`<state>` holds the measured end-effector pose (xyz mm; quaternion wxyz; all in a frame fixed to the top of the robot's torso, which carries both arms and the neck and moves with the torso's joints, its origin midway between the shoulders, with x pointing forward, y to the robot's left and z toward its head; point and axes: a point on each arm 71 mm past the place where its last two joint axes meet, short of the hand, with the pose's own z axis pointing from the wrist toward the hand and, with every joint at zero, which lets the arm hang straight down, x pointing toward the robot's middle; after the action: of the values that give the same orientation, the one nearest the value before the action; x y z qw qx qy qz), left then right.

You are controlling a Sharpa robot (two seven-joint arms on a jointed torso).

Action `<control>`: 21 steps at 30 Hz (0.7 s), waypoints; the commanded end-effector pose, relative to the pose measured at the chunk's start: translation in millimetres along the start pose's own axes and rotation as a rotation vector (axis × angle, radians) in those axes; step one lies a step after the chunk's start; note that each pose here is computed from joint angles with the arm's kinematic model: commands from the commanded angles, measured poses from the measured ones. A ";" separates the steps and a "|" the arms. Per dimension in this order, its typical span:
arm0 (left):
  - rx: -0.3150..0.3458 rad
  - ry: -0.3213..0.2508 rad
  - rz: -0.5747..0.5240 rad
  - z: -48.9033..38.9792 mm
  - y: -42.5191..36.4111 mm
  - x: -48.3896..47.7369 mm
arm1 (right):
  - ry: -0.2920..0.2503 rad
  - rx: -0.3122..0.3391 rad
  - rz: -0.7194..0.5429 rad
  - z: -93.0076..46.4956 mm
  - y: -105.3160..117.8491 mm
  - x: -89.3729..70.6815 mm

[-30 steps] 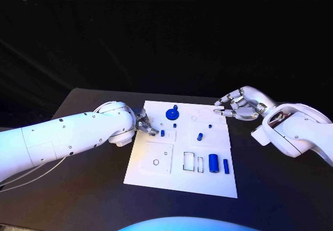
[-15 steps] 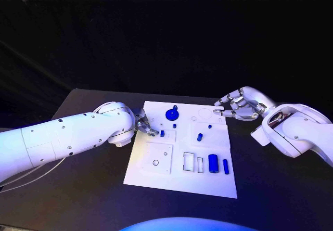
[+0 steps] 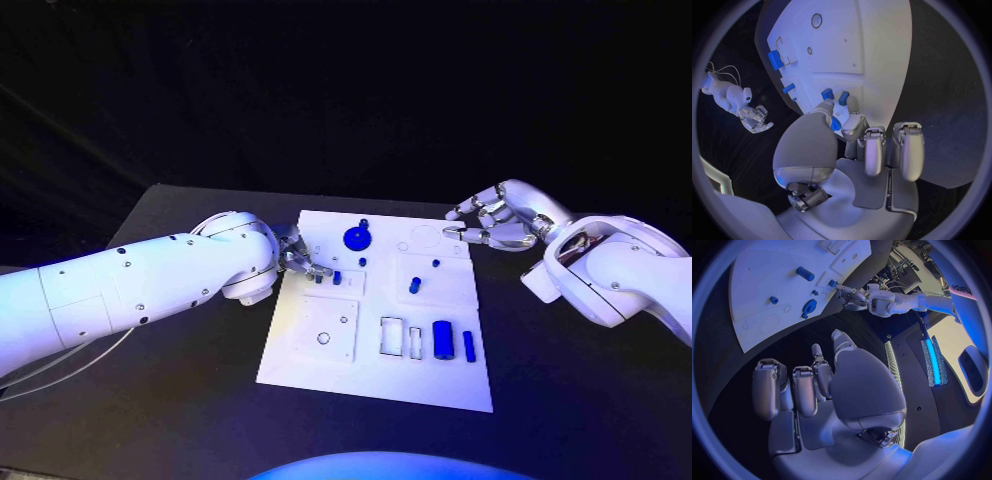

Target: Assemble the parts on the task board

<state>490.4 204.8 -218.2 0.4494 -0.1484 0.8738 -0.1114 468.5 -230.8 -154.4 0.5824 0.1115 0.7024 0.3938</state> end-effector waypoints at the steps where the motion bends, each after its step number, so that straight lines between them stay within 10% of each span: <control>1: 0.021 -0.010 -0.058 -1.4 -2.0 -1.9 | 0.006 -0.008 -0.007 -0.1 0.5 0.8; 12: 0.060 -0.044 -0.148 -7.4 -1.2 -14.4 | 0.005 -0.006 -0.007 -0.3 -0.1 0.4; 21: 0.429 -0.177 -0.227 -14.5 -37.0 -22.5 | 0.000 -0.007 -0.008 0.0 -0.4 -0.1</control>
<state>495.3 192.2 -194.4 0.4885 -0.1804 0.8193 -0.2398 468.9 -231.8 -154.6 0.5832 0.1122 0.7021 0.3928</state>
